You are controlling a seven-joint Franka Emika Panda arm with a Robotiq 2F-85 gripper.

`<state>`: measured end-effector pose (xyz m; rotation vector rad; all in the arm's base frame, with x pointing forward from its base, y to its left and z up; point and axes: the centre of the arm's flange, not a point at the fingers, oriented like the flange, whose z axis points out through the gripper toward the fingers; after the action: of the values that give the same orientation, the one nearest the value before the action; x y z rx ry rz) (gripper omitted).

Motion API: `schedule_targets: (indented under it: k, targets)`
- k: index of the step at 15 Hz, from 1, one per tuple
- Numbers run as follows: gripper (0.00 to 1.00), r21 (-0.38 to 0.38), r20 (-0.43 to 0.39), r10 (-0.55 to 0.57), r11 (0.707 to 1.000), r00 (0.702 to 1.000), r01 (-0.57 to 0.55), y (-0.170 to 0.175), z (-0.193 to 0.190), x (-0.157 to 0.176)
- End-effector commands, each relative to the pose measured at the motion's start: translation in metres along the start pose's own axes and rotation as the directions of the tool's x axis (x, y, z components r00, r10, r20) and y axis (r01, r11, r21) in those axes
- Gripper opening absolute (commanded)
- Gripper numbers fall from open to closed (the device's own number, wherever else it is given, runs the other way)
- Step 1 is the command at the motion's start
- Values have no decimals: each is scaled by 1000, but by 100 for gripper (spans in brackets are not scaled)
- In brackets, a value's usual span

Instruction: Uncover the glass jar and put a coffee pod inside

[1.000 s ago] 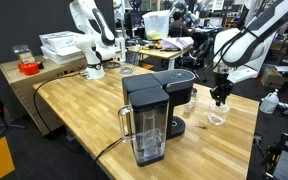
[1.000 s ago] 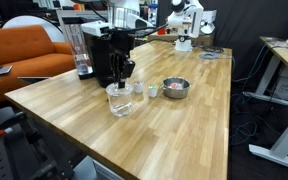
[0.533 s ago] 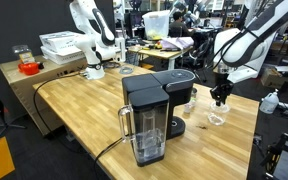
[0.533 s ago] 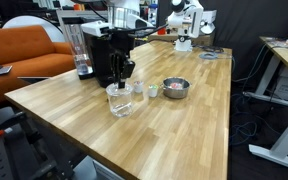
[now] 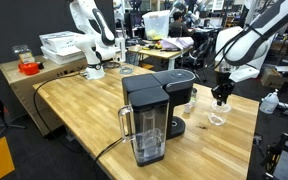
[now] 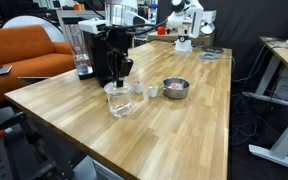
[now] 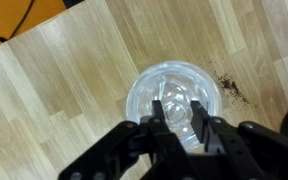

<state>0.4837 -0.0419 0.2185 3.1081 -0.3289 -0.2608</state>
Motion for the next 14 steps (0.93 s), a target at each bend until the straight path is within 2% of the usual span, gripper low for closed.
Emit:
schedule_targets:
  k: [1, 8, 14]
  targets:
    - [8, 10, -19, -9, 1000, 1000, 10, -1, -15, -16]
    - [8, 19, -76, 5, 1000, 997, -4, 7, -45, -35]
    - [8, 13, -143, 132, 991, 981, -132, 59, -74, -49]
